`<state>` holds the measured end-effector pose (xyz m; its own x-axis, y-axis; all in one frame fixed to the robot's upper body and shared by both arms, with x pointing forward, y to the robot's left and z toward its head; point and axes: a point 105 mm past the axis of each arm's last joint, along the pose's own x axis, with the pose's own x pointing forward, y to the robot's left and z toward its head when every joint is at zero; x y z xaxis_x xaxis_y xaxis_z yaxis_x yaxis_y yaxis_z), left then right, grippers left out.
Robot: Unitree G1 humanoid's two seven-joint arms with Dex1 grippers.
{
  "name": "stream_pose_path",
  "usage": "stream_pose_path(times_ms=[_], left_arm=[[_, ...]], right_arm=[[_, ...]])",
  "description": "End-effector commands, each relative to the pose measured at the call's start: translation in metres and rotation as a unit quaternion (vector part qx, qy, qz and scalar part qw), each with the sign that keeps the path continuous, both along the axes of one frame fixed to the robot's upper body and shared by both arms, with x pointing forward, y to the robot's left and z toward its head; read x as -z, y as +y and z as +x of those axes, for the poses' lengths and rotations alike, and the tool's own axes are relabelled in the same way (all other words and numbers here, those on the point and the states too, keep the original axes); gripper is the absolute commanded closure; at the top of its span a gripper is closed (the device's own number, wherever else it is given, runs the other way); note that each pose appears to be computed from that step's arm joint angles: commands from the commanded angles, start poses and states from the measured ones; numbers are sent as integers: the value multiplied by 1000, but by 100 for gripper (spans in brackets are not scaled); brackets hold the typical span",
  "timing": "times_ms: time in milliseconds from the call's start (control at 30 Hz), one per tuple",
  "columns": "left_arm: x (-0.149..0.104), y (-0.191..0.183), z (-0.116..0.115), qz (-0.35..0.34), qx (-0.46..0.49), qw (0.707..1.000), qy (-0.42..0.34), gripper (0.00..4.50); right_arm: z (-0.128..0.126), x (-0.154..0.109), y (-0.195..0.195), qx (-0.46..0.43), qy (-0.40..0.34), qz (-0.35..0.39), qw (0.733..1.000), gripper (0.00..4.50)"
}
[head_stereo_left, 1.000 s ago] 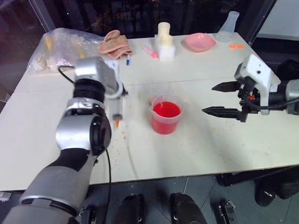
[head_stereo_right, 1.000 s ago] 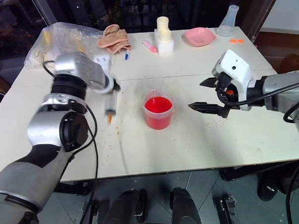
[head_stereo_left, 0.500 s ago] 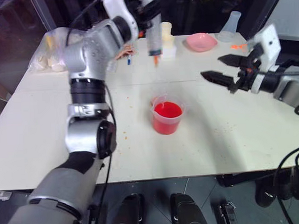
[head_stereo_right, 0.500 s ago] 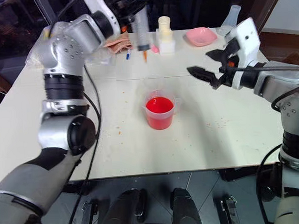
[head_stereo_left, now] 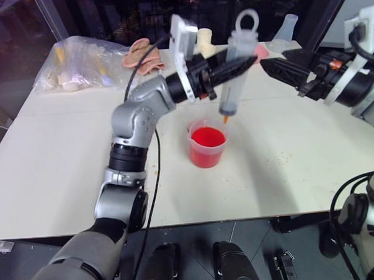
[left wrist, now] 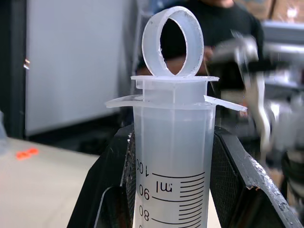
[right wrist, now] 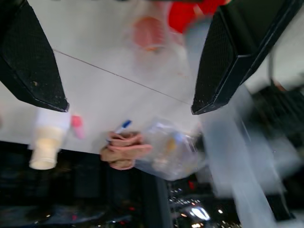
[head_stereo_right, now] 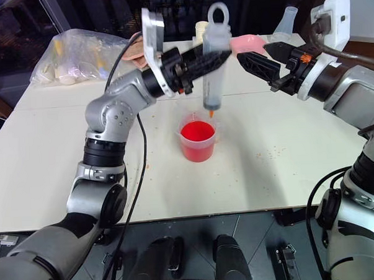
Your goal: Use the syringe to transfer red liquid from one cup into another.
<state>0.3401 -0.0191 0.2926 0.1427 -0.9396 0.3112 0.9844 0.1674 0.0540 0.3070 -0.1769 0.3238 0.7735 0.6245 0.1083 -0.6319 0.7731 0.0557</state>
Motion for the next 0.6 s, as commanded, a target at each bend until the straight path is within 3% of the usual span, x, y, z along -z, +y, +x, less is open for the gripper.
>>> stream_pose_path(times_ms=[33,300,600], left_arm=[[-5,2,-7,-1,-4,999,-51,298],[23,7,10,3,-50,998,-38,298],[33,6,5,7,-51,998,-34,298]], right_arm=[[-13,-19,7,-21,-33,20,999,21],[-15,-9,31,-58,-1,41,997,21],[-3,6,44,-45,25,28,998,21]])
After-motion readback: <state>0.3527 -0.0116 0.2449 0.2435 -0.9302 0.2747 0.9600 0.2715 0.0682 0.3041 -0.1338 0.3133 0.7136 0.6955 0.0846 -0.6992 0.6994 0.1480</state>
